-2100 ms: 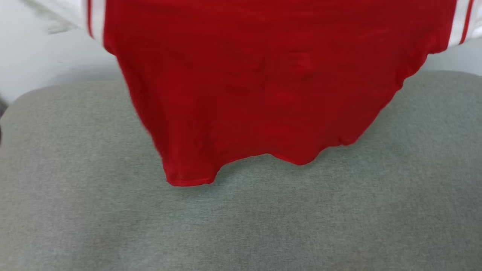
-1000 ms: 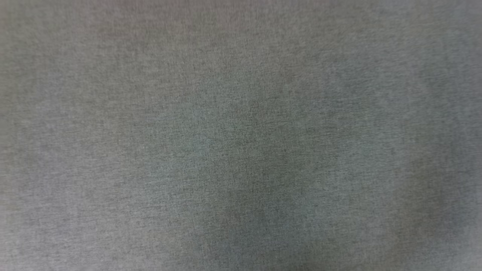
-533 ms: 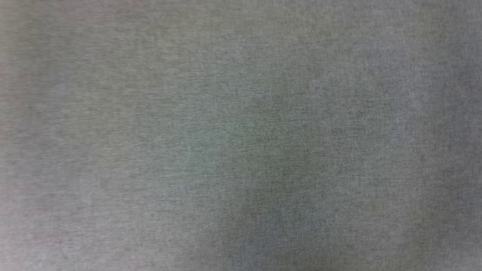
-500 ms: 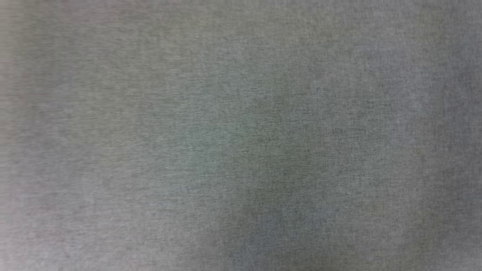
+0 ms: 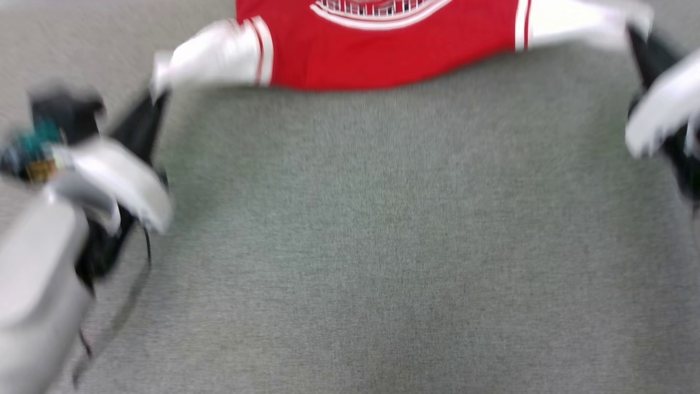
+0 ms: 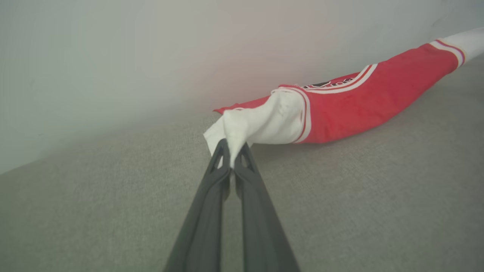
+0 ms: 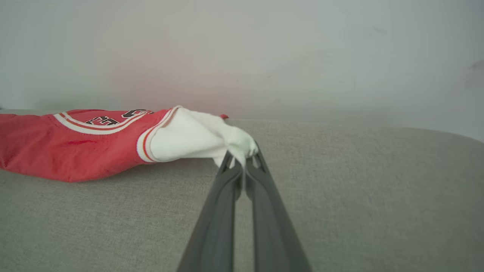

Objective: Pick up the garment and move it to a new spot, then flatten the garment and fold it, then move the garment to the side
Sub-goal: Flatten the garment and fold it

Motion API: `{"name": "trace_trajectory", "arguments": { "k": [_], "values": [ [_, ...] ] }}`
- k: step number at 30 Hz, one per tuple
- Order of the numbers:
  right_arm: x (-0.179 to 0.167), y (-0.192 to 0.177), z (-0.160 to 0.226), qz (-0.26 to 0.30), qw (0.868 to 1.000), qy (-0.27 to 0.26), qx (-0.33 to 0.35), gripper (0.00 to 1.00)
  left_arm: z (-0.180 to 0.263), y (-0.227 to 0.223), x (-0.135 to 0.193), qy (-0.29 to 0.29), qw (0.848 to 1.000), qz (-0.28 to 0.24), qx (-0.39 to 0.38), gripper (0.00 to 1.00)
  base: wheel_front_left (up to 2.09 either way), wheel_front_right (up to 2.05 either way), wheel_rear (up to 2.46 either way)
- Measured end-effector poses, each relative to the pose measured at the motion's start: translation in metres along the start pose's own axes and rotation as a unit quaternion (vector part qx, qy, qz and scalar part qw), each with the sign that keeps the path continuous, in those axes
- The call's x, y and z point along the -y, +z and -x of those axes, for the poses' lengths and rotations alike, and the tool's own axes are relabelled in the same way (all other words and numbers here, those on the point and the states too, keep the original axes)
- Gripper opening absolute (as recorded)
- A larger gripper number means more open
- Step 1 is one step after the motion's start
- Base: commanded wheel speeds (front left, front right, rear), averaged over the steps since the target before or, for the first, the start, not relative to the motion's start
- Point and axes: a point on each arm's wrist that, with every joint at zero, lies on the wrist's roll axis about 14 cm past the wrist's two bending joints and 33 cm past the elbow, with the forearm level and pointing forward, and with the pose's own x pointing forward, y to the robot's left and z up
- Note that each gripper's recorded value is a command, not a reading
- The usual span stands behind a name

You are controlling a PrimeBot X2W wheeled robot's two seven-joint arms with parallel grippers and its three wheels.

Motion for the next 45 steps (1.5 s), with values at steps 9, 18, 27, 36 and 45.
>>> {"name": "trace_trajectory", "arguments": {
  "k": [9,18,27,36,45],
  "values": [
    [0.015,-0.055,0.092,-0.006,0.997,0.001,-0.077,0.00,0.088,-0.051,0.023,0.030,0.995,0.056,-0.074,0.00,0.00,0.00,0.00],
    [0.024,-0.086,0.156,0.002,0.992,-0.009,-0.127,0.00,0.153,-0.098,0.032,0.049,0.985,0.081,-0.146,0.00,0.00,0.00,0.00],
    [0.027,-0.109,0.205,-0.013,0.981,-0.016,-0.194,0.00,0.193,-0.121,0.041,0.058,0.975,0.109,-0.186,0.00,0.00,0.00,0.00],
    [0.009,-0.137,0.232,-0.041,0.965,-0.005,-0.257,0.98,0.206,-0.138,0.078,0.012,0.969,0.112,-0.218,0.00,0.00,0.00,0.00],
    [-0.017,-0.089,0.193,-0.029,0.972,0.031,-0.232,1.00,0.187,-0.108,0.091,-0.017,0.973,0.124,-0.191,0.00,0.00,0.00,0.00]
  ]
}}
